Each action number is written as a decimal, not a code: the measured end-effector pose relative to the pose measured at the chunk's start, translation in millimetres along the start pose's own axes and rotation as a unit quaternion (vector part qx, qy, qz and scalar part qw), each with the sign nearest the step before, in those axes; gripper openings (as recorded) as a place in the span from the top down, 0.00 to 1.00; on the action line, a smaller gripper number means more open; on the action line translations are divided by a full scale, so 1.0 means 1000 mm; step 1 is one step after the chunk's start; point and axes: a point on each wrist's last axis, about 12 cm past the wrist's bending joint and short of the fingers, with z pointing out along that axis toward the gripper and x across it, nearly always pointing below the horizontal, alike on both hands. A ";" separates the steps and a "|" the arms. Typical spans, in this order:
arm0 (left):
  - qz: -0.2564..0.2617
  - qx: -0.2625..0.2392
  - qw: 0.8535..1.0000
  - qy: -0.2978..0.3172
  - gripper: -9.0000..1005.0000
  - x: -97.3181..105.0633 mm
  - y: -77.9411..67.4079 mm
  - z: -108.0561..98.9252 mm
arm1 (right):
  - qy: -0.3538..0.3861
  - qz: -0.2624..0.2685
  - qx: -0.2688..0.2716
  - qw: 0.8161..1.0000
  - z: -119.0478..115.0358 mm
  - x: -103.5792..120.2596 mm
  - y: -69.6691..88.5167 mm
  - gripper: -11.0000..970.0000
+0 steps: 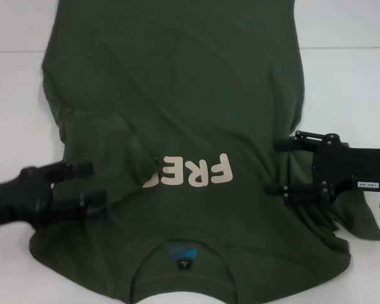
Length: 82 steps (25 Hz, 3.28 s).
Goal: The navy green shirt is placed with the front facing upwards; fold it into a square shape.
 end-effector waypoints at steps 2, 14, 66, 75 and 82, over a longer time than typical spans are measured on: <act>0.020 -0.002 1.000 0.003 0.17 0.009 -0.006 -0.001 | -0.002 0.000 -0.002 1.000 -0.001 0.000 0.001 0.06; 0.076 0.052 0.996 0.005 0.19 0.029 -0.026 -0.005 | 0.051 0.078 0.043 0.995 -0.047 -0.029 -0.009 0.06; 0.161 0.096 0.981 0.057 0.19 0.005 -0.017 0.012 | 0.496 0.408 0.183 0.744 -0.010 -0.050 -0.017 0.24; 0.160 0.092 0.981 0.059 0.19 0.006 -0.016 0.013 | 0.484 0.396 0.180 0.759 -0.005 -0.050 -0.020 0.24; 0.159 0.090 0.981 0.058 0.19 0.006 -0.016 0.014 | 0.481 0.399 0.170 0.762 -0.003 -0.047 -0.020 0.24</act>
